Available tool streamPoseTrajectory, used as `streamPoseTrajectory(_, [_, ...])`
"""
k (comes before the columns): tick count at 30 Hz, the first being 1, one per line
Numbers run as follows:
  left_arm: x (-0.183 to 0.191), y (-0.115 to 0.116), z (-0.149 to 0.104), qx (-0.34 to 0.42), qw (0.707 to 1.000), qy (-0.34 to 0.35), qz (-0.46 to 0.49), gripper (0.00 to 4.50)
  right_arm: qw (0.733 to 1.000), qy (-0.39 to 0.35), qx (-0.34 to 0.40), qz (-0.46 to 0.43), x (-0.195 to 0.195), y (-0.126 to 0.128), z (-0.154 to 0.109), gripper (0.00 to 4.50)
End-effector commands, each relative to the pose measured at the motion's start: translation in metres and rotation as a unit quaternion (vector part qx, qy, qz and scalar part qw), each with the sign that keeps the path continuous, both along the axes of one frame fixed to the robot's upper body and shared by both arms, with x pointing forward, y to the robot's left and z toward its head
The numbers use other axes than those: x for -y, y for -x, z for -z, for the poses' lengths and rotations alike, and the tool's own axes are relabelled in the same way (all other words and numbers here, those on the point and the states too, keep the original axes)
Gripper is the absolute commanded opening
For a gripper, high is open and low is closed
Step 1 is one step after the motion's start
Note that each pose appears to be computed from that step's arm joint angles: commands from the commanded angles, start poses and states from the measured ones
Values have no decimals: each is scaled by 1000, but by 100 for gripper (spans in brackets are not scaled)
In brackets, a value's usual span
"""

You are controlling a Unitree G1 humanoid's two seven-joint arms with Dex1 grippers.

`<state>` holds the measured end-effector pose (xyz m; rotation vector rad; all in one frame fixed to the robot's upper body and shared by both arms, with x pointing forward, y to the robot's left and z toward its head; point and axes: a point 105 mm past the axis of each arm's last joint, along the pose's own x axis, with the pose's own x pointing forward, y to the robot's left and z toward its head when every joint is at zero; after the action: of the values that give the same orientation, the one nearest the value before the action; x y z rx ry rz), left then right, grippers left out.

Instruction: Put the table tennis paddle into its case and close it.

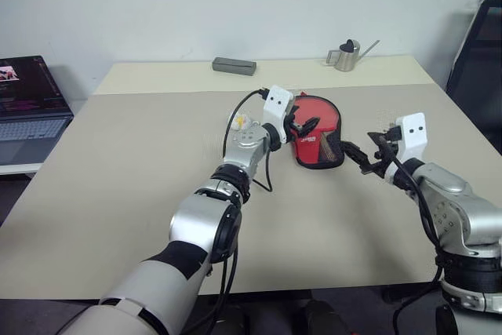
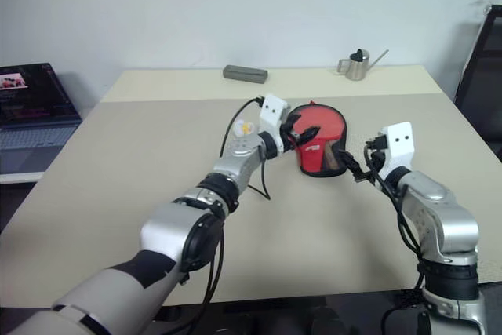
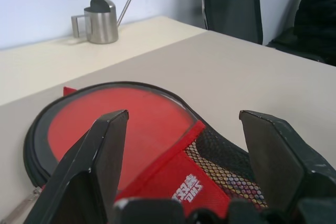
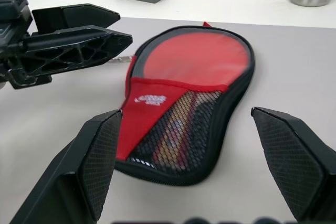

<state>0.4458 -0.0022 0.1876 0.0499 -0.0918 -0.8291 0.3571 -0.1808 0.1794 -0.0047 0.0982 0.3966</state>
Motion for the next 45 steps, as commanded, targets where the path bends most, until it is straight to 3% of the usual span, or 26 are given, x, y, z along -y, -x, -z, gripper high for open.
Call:
streamPoseTrajectory(1, [-29, 0, -33, 64, 998, 20, 21, 370, 999, -33, 9, -5, -2, -16, -12, 430])
streamPoseTrajectory(5, [-64, 13, -29, 53, 995, 30, 83, 370, 998, -67, -8, -5, 1, -38, -10, 430])
streamPoseTrajectory(9, [-100, 43, -25, 29, 989, 39, 141, 370, 994, -106, -33, 7, 11, -61, -5, 440])
streamPoseTrajectory(13, [-122, 73, -29, 22, 987, 35, 155, 370, 994, -91, -55, 10, 13, -77, 3, 440])
streamPoseTrajectory(18, [-134, 90, -38, 25, 990, 32, 132, 370, 996, -71, -59, 5, 7, -93, 9, 440])
streamPoseTrajectory(30, [-139, 95, -42, 25, 993, 26, 109, 370, 996, 0, -91, -7, -20, -106, 46, 440])
streamPoseTrajectory(43, [-146, 96, -39, 21, 995, 17, 96, 370, 992, -50, -111, 19, -32, -109, 54, 440])
streamPoseTrajectory(45, [-148, 97, -39, 20, 995, 16, 93, 370, 991, -68, -116, 25, -31, -110, 53, 403])
